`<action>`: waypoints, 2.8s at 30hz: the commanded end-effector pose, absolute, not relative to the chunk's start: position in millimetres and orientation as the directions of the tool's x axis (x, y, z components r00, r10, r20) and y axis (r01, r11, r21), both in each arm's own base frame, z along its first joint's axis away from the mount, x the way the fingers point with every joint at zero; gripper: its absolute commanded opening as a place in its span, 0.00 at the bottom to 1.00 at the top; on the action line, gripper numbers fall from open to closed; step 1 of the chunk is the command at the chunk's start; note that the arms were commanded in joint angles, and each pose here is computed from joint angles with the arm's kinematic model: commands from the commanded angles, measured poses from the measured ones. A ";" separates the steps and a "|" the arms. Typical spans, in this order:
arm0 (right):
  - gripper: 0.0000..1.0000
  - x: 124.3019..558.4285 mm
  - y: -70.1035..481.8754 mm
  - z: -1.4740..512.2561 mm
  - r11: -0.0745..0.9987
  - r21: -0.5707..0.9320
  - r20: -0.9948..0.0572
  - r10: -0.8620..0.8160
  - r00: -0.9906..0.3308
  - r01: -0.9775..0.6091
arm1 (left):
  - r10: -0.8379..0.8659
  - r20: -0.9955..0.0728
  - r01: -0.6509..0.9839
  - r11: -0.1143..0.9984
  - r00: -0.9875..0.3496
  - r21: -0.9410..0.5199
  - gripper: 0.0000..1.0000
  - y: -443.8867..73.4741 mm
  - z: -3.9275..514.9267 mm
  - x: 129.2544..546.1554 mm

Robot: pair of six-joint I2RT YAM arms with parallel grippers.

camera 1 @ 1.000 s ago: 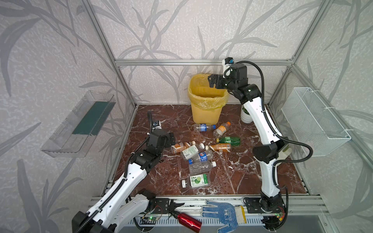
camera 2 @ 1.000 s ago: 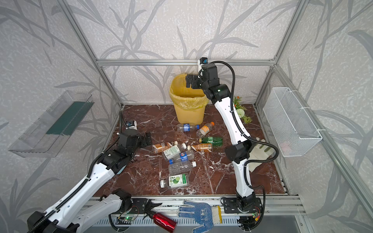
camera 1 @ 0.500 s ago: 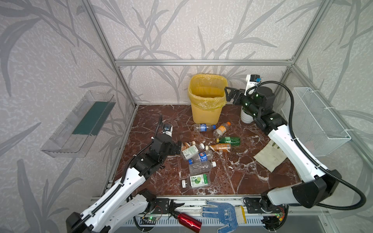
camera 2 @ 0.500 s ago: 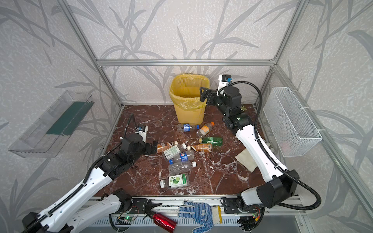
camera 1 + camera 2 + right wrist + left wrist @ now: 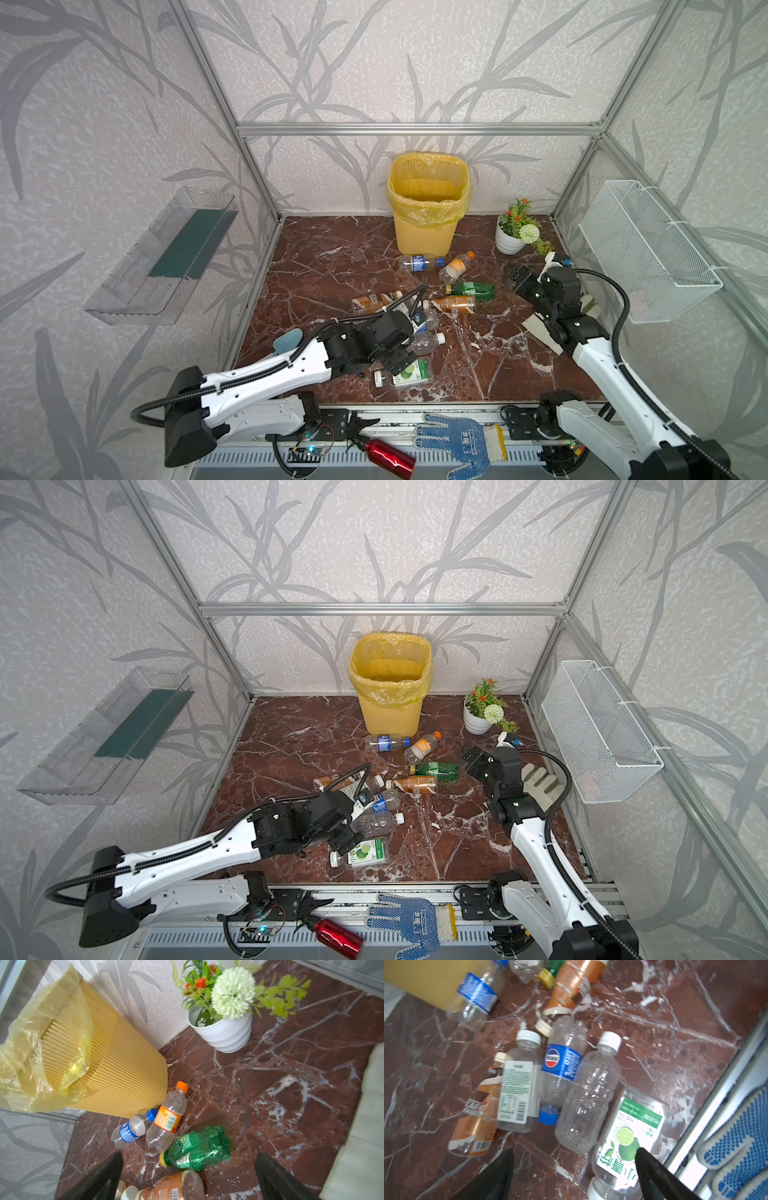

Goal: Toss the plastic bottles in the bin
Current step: 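Reach the left gripper toward the robot and grasp a clear bottle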

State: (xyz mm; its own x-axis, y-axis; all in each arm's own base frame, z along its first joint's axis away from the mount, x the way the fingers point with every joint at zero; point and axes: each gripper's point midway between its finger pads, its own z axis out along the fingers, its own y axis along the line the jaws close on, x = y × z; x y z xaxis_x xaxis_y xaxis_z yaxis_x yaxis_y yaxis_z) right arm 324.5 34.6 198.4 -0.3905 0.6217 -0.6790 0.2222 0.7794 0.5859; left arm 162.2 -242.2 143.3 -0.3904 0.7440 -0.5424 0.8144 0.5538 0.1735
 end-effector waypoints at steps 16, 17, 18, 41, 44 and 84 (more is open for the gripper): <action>1.00 300.0 4.2 179.2 0.684 0.632 -0.613 0.729 -0.306 0.364 | 0.898 -0.337 0.946 0.319 -0.283 0.058 0.77 -263.3 78.6 104.5; 1.00 299.6 3.7 179.1 0.683 0.632 -0.612 0.730 -0.304 0.365 | 0.902 -0.316 0.942 0.329 -0.293 0.066 0.76 -262.8 75.7 106.3; 1.00 299.0 3.4 178.4 0.683 0.632 -0.612 0.730 -0.304 0.367 | 0.909 -0.298 0.943 0.326 -0.291 0.072 0.76 -262.5 71.7 107.2; 1.00 294.7 0.7 168.7 0.662 0.641 -0.593 0.749 -0.297 0.388 | 0.948 -0.150 0.942 0.301 -0.279 0.147 0.76 -277.8 37.8 126.6; 1.00 293.7 0.1 168.0 0.660 0.642 -0.592 0.750 -0.295 0.391 | 0.938 -0.192 0.944 0.311 -0.288 0.105 0.72 -288.7 38.3 123.0; 0.99 294.0 5.2 173.2 0.711 0.629 -0.628 0.703 -0.333 0.313 | 0.736 -0.611 0.849 0.494 -0.292 0.190 0.32 -330.6 203.8 196.6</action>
State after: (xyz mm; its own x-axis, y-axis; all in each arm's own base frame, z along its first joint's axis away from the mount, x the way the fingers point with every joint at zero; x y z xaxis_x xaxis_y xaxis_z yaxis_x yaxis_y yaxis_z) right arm 289.4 -2.1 164.8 -0.3015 0.7480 -0.5913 0.3819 0.6630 0.6439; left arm 159.2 -335.2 124.0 -0.3235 0.8374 -0.4405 0.9040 0.4111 0.1177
